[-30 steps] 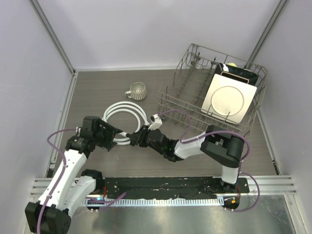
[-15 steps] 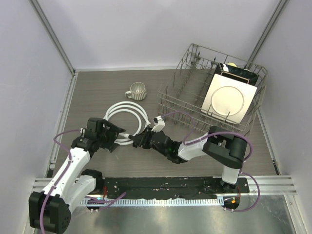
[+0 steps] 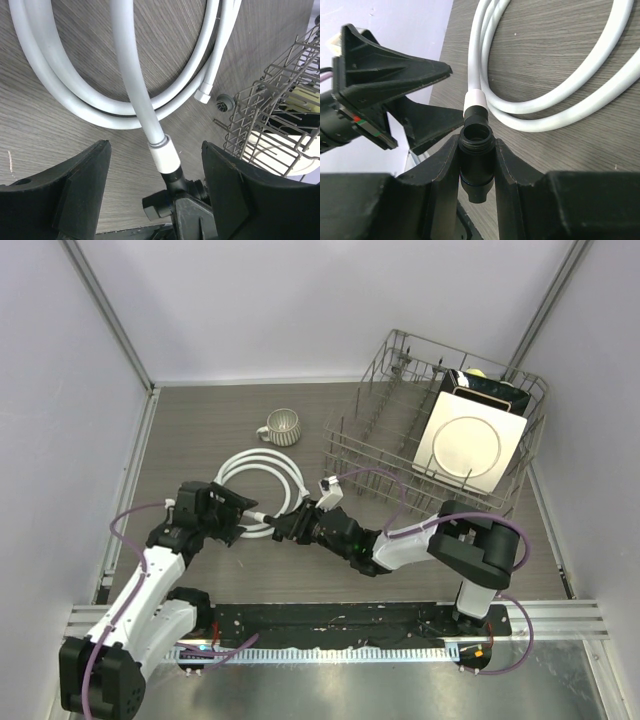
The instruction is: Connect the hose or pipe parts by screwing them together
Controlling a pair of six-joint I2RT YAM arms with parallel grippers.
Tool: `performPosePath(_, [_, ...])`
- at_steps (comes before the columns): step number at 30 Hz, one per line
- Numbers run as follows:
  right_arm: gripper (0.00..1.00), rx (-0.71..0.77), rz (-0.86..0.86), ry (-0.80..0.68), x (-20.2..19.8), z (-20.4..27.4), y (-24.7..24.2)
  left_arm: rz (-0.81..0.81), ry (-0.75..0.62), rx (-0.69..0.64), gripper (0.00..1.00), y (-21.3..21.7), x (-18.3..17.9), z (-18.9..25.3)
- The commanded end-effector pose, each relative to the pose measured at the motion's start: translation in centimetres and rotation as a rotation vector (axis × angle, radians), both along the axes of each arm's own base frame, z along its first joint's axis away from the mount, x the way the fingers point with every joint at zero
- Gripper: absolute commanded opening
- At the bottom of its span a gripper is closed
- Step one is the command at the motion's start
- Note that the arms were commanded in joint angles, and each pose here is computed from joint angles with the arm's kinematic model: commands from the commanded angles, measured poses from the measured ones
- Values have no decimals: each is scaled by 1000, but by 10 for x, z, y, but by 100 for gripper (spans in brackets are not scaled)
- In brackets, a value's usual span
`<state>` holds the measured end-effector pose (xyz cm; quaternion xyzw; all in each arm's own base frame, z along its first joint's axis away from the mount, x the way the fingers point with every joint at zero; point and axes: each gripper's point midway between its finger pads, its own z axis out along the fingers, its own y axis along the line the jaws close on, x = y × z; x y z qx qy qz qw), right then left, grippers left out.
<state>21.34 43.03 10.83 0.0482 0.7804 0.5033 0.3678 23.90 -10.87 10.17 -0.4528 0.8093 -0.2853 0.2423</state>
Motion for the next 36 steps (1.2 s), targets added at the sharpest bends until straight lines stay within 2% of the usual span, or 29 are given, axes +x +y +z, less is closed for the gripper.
performPosePath(1, [1, 185, -8, -47, 1, 64, 3, -3, -70, -20, 77, -1, 3, 8])
performPosePath(9, [1, 202, 5, -20, -6, 70, 1, -30, -57, -81, 71, -12, 3, 2])
performPosePath(18, [1, 202, 20, 8, -14, 72, 3, -31, -120, -104, 67, -14, 5, 18])
performPosePath(23, [1, 197, 33, 26, -18, 67, 7, -34, -120, -105, 61, -14, 3, 15])
performPosePath(30, [1, 209, 32, 48, -19, 64, 9, -53, -131, -114, 61, -16, 0, 17])
performPosePath(36, [1, 209, 32, 70, -21, 63, 9, -70, -112, -167, 54, -24, -6, 21])
